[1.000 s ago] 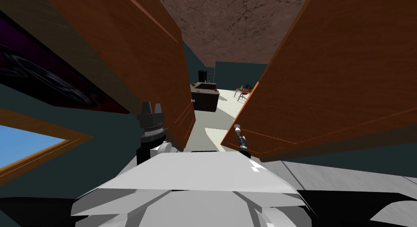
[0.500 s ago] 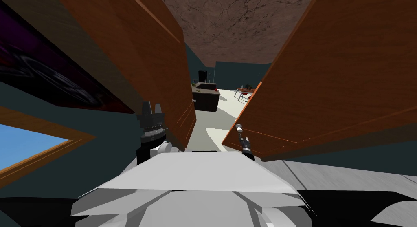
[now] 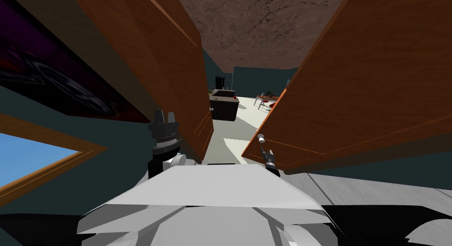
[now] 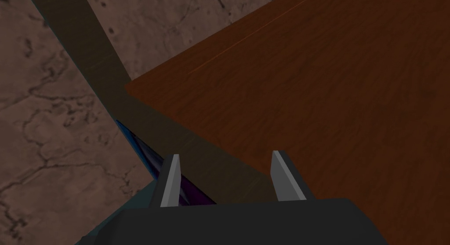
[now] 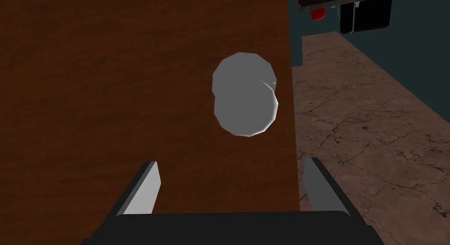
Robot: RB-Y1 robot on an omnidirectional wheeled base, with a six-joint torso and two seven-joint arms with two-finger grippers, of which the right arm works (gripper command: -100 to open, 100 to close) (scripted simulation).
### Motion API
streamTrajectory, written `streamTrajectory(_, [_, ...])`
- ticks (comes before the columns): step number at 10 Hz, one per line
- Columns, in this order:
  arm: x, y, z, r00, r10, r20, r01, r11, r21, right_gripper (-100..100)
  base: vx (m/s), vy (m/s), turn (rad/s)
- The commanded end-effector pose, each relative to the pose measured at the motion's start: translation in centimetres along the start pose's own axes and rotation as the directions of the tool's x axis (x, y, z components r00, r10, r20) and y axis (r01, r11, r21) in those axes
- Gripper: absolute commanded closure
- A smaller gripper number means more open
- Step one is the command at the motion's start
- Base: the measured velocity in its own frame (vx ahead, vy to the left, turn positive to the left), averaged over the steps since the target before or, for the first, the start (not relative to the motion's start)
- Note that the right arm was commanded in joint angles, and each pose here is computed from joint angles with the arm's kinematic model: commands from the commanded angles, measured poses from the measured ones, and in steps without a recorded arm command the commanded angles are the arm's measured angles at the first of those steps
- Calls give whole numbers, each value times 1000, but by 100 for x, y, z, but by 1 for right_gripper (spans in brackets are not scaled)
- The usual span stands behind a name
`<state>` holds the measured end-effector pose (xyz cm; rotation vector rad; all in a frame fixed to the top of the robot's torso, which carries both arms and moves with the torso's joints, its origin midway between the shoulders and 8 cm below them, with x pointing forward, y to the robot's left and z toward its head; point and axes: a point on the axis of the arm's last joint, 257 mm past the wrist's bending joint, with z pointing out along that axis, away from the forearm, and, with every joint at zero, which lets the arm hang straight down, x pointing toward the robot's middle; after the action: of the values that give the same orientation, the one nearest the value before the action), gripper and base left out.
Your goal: Push the door open
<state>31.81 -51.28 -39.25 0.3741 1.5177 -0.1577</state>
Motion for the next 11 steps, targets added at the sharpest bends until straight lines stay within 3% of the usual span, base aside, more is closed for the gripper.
streamTrajectory(1, [-11,-69,-34,998,-62,-4,62,998,-2,-100,1,90,-7])
streamTrajectory(4, [-31,-166,-81,990,-139,-10,139,990,-6,-100,-9,88,-4])
streamTrajectory(5, [-29,-153,-73,993,-121,-9,121,993,-5,-100,-4,39,-6])
streamTrajectory(11, [-30,-160,-7,992,-128,-7,128,992,14,-100,153,-73,31])
